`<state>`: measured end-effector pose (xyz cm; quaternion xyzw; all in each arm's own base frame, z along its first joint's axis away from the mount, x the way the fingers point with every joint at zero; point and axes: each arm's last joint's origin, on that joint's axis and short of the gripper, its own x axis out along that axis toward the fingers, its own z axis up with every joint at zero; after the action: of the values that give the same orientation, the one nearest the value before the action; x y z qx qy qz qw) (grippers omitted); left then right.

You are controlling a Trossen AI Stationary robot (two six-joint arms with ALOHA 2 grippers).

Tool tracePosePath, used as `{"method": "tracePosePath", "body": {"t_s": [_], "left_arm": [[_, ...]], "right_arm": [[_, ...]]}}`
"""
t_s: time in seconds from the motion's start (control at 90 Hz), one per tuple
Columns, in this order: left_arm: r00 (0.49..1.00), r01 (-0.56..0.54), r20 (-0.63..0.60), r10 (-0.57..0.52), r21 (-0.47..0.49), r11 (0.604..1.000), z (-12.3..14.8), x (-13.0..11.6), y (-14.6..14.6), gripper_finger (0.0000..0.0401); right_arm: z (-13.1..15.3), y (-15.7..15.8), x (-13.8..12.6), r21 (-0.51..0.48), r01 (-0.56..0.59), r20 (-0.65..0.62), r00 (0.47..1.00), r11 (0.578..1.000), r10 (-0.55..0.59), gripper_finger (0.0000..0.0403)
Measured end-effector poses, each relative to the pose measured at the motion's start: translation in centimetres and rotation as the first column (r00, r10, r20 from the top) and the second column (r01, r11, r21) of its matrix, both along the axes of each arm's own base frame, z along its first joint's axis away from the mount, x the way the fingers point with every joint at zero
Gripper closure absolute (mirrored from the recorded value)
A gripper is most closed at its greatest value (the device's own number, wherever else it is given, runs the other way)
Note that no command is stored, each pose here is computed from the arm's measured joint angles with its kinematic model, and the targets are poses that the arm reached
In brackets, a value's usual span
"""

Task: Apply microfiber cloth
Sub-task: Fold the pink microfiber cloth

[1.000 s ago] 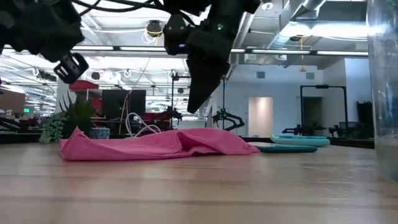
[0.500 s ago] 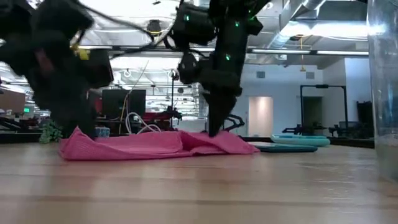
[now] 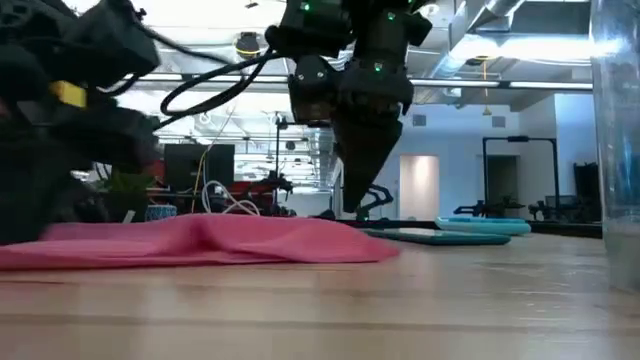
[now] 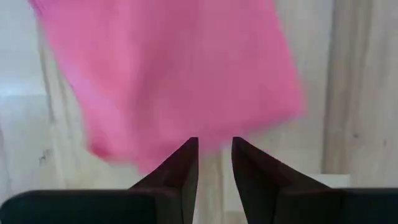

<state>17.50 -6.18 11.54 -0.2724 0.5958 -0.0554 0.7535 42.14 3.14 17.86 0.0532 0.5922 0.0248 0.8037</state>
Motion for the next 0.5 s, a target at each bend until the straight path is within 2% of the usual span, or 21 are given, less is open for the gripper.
{"method": "tracePosePath", "body": {"t_s": [0.1, 0.267, 0.4, 0.5], "left_arm": [[0.999, -0.046, 0.019, 0.045, 0.043, 0.998, 1.2, -1.0, 0.5, 0.0401], [0.977, -0.089, 0.192, 0.089, -0.009, 0.996, 3.6, -1.0, 0.6, 0.0401], [0.968, -0.125, 0.223, 0.117, 0.022, 0.992, 3.9, -1.1, 0.8, 0.0401], [0.977, -0.132, 0.173, 0.125, 0.032, 0.991, 2.8, -1.1, 0.6, 0.0401]], "right_arm": [[0.2, 0.1, 1.0, 0.027, -0.017, 0.114, 0.993, 0.999, 0.014, 0.0316], [0.2, 0.7, 2.0, 0.061, -0.013, 0.263, 0.965, 0.998, -0.004, 0.0316], [-1.2, 0.8, 1.5, 0.101, -0.021, 0.246, 0.969, 0.995, -0.005, 0.0316], [-2.8, 0.6, 0.5, 0.100, -0.009, 0.186, 0.982, 0.995, -0.010, 0.0316]]}}
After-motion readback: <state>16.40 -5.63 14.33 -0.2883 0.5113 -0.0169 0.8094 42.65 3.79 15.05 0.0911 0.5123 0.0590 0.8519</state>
